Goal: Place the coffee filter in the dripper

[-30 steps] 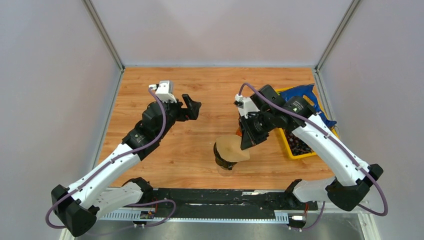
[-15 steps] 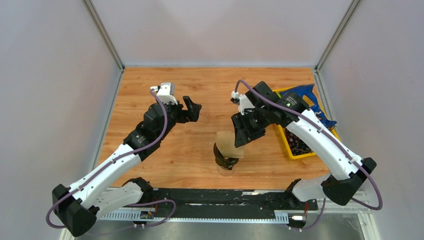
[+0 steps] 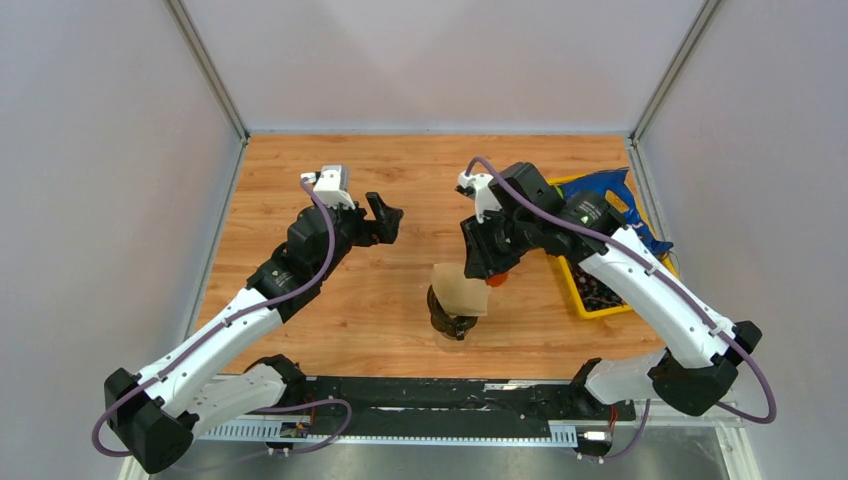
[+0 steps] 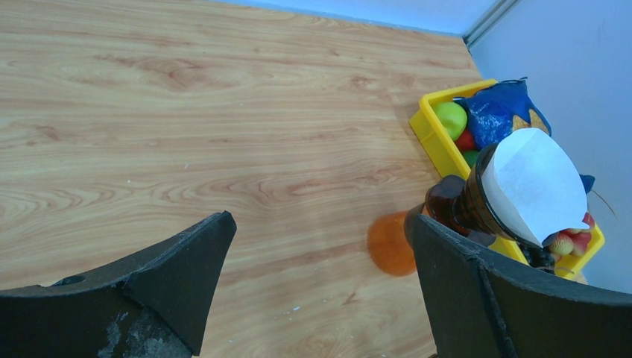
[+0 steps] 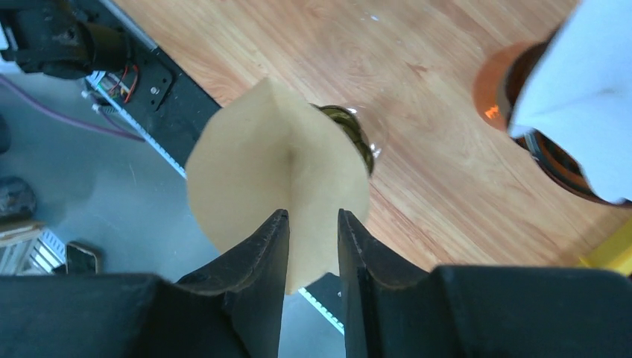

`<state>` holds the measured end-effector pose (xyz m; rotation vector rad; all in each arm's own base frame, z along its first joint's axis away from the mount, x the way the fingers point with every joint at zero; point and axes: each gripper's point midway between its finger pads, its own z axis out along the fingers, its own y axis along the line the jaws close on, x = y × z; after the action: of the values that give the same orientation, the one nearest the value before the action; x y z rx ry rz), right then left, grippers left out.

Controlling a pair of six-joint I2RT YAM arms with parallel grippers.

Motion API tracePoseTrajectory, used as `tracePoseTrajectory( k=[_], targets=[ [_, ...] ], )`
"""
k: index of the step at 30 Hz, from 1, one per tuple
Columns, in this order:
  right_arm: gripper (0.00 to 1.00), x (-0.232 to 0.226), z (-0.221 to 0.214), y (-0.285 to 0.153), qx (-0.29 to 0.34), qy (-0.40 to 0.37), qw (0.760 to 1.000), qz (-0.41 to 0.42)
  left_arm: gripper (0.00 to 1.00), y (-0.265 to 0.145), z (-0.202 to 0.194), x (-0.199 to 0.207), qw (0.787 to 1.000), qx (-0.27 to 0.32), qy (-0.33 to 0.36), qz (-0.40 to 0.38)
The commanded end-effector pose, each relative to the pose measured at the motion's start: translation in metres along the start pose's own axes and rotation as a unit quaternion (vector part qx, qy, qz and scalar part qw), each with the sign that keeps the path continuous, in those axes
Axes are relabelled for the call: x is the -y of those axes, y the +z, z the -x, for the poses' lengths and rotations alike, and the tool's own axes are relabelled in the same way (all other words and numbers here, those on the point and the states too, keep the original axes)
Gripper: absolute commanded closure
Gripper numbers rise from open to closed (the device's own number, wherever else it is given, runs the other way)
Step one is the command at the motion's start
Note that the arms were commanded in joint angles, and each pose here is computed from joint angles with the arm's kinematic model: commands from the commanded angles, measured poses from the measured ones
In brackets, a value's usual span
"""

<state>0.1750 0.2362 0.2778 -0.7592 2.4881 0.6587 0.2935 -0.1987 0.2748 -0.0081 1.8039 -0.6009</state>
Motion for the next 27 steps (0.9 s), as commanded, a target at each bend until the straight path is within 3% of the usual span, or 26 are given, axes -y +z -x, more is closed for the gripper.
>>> tracePoseTrajectory(
  k=[1,6,14,27],
  targets=[
    [0.69,-0.024,0.006,0.007,0.025,-0.051,0.998,0.034,0.0,0.0,0.01,-0.001,1.0,0.014,-0.012,0.007],
    [0.74,-0.022,-0.009,0.026,-0.004,-0.071,0.997,0.009,0.0,0.001,0.007,-0.005,1.0,0.009,-0.012,0.02],
    [0.74,-0.033,-0.039,0.051,-0.052,-0.115,0.992,0.014,0.0,0.001,0.006,-0.009,0.999,0.007,-0.016,0.03],
    [0.73,-0.023,-0.049,0.076,-0.083,-0.134,0.987,-0.026,0.0,0.005,0.005,-0.006,0.999,0.0,-0.016,0.029]
  ],
)
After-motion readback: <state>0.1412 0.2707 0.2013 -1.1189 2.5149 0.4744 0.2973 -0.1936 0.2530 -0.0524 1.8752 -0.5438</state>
